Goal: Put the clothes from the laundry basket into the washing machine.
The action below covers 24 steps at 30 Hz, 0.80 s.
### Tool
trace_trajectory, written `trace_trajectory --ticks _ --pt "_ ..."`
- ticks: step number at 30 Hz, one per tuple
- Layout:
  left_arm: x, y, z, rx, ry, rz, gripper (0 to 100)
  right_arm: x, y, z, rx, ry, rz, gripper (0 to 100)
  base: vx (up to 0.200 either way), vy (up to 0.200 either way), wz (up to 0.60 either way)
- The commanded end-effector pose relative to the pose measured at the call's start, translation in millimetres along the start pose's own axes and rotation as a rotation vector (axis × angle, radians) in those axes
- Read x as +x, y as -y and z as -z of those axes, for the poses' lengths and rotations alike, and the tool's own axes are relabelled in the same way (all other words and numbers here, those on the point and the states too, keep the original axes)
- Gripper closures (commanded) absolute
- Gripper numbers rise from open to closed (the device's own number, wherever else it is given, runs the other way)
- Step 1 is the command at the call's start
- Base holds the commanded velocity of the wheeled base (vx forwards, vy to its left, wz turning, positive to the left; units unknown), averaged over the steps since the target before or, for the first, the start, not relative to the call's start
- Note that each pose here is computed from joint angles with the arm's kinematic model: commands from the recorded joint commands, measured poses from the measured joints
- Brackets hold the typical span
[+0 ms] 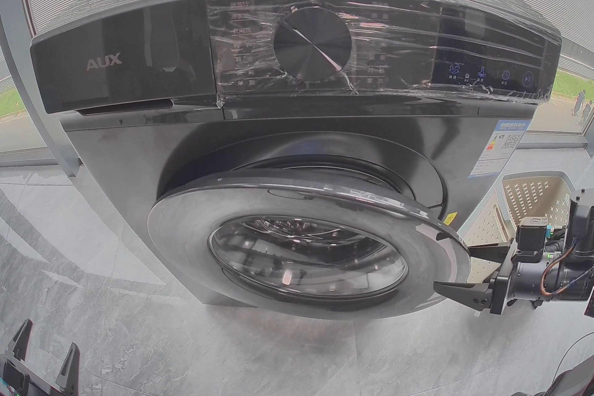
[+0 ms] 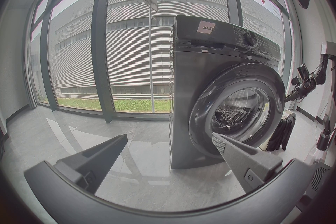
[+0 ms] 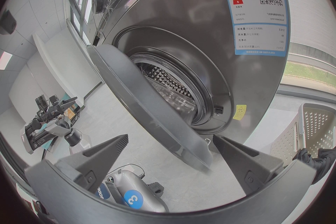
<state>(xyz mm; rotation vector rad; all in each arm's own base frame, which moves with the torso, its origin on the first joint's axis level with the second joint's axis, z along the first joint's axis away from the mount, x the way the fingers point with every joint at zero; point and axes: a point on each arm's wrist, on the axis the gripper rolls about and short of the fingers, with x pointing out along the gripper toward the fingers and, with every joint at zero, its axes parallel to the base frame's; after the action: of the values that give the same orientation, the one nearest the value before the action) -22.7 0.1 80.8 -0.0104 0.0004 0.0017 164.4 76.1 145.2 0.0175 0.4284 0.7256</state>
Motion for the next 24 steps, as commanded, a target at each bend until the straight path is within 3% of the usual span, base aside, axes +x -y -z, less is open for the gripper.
trace_trajectory --ticks 1,4,12,19,24 --pt "0 0.0 4.8 0.000 -0.001 0.000 0 12 2.9 -2 0.007 -0.026 -0.005 0 -0.200 0.000 0.00" --pt "0 0.0 4.8 0.001 -0.001 0.000 0 15 0.9 2 0.007 -0.046 -0.019 0 -0.200 0.000 0.00" --pt "0 0.0 4.8 0.001 -0.001 0.000 0 -2 -16.0 14 -0.019 -0.048 -0.079 0 0.000 0.000 0.00" --pt "0 -0.1 4.8 0.001 -0.001 0.002 0 9 -10.3 5 -0.013 -0.041 -0.064 0 0.000 0.000 0.00" --pt "0 -0.1 4.8 0.001 -0.001 -0.001 0 25 -9.9 7 -0.007 -0.088 -0.083 0 -0.200 0.000 0.00"
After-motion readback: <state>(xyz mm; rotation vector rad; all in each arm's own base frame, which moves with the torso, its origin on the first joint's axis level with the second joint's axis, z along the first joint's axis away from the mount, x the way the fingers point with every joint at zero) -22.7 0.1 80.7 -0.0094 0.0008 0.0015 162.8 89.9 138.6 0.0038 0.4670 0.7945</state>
